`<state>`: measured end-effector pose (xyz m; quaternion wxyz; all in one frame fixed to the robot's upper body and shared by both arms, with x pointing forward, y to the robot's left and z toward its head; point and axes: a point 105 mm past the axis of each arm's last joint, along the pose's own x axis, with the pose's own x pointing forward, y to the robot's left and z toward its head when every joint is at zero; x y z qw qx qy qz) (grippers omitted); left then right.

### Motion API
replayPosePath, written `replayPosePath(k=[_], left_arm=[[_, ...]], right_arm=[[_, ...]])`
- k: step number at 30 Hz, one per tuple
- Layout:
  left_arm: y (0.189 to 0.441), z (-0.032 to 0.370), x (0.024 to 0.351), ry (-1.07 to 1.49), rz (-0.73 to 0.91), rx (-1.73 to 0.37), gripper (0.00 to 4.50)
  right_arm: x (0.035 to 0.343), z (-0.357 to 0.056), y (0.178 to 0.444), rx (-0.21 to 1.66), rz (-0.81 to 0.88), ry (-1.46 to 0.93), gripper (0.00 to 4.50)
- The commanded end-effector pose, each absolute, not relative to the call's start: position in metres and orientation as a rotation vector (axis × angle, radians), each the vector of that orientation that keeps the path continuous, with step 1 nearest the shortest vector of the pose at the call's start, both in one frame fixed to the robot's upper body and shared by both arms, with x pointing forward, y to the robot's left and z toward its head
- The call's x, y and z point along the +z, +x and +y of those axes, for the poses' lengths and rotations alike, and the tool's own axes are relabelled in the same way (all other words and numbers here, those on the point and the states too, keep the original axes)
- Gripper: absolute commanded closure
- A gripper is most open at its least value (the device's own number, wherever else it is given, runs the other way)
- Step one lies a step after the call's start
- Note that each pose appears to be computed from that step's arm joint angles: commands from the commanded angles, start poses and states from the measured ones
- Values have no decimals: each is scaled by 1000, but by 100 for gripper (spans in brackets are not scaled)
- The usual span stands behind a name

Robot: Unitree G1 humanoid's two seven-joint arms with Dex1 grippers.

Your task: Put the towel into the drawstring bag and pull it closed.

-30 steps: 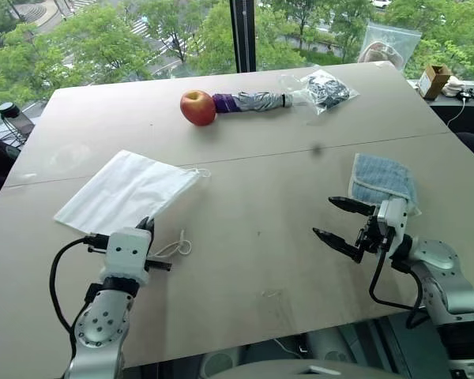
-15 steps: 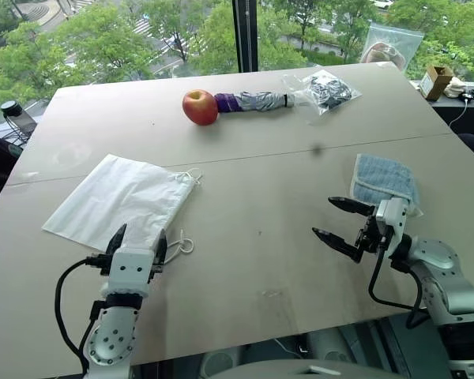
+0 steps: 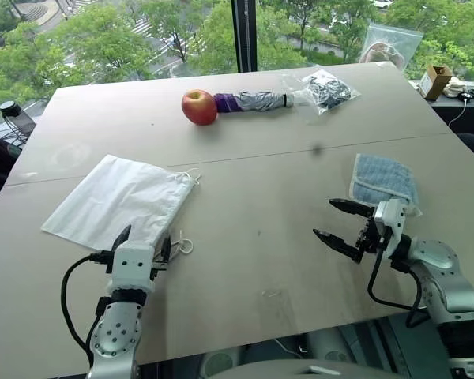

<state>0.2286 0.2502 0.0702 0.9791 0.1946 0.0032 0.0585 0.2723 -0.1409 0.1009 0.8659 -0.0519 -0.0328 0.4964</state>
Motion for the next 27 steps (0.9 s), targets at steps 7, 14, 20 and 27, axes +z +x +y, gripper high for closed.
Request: replayPosePath(k=[7,14,20,27], left_arm=[[228,259,70,347,17,173,416],[230,254,80,444,-8,131,393],[234,255,85,463,0,151,217],[233,260,83,492,49,167,217]], right_arm=[[113,-143,275,1016,-130,-133,0],[113,-142,277,1009,-135,-136,0],[111,-141,279,1004,-139,-135,0],[111,-141,280,996,-144,-135,0]])
